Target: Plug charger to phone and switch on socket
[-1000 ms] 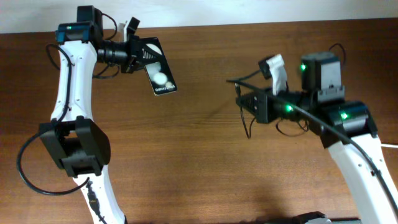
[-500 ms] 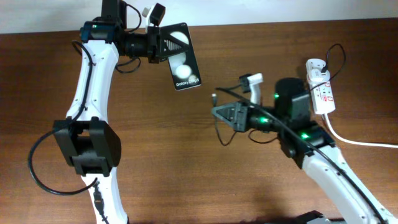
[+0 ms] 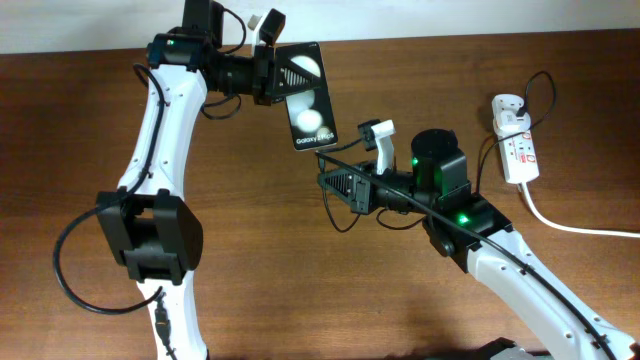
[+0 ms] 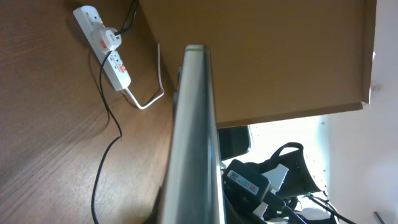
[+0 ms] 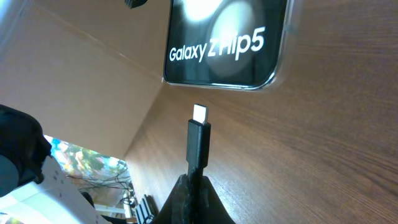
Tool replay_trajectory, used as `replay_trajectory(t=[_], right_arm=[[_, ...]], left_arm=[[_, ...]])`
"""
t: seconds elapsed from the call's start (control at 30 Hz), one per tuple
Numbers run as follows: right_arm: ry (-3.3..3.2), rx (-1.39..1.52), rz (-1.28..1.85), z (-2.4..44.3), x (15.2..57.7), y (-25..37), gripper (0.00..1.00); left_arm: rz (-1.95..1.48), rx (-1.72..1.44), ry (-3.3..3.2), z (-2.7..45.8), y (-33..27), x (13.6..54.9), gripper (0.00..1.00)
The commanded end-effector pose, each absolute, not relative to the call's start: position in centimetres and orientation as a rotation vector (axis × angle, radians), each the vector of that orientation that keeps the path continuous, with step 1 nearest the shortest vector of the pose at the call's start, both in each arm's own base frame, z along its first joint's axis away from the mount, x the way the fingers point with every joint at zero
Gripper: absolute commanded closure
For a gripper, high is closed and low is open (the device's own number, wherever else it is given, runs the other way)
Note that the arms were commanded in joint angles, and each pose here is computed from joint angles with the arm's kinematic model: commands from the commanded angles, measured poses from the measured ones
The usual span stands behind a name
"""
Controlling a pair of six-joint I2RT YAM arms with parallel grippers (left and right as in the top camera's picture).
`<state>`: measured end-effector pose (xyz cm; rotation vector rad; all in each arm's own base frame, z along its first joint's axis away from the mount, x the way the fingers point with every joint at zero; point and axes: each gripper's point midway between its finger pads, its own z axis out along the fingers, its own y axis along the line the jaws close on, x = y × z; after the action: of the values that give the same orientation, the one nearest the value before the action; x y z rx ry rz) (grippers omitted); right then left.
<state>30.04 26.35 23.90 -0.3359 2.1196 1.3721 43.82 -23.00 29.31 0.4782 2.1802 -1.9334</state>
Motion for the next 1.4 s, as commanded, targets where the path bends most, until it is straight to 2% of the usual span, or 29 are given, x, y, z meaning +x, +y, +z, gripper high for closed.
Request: replay_trajectory(t=[0.0, 1.37], right_arm=[[2.116, -0.330, 1.362, 24.0, 30.2, 26.5, 0.96], [2.111, -0.253, 1.306, 23.9, 31.9, 24.7, 0.96]], left_arm=[[-1.972, 0.502, 2.146, 30.4, -23.2, 43.2, 1.00], [-1.967, 0.552, 2.184, 29.9, -25.4, 42.1, 1.00]])
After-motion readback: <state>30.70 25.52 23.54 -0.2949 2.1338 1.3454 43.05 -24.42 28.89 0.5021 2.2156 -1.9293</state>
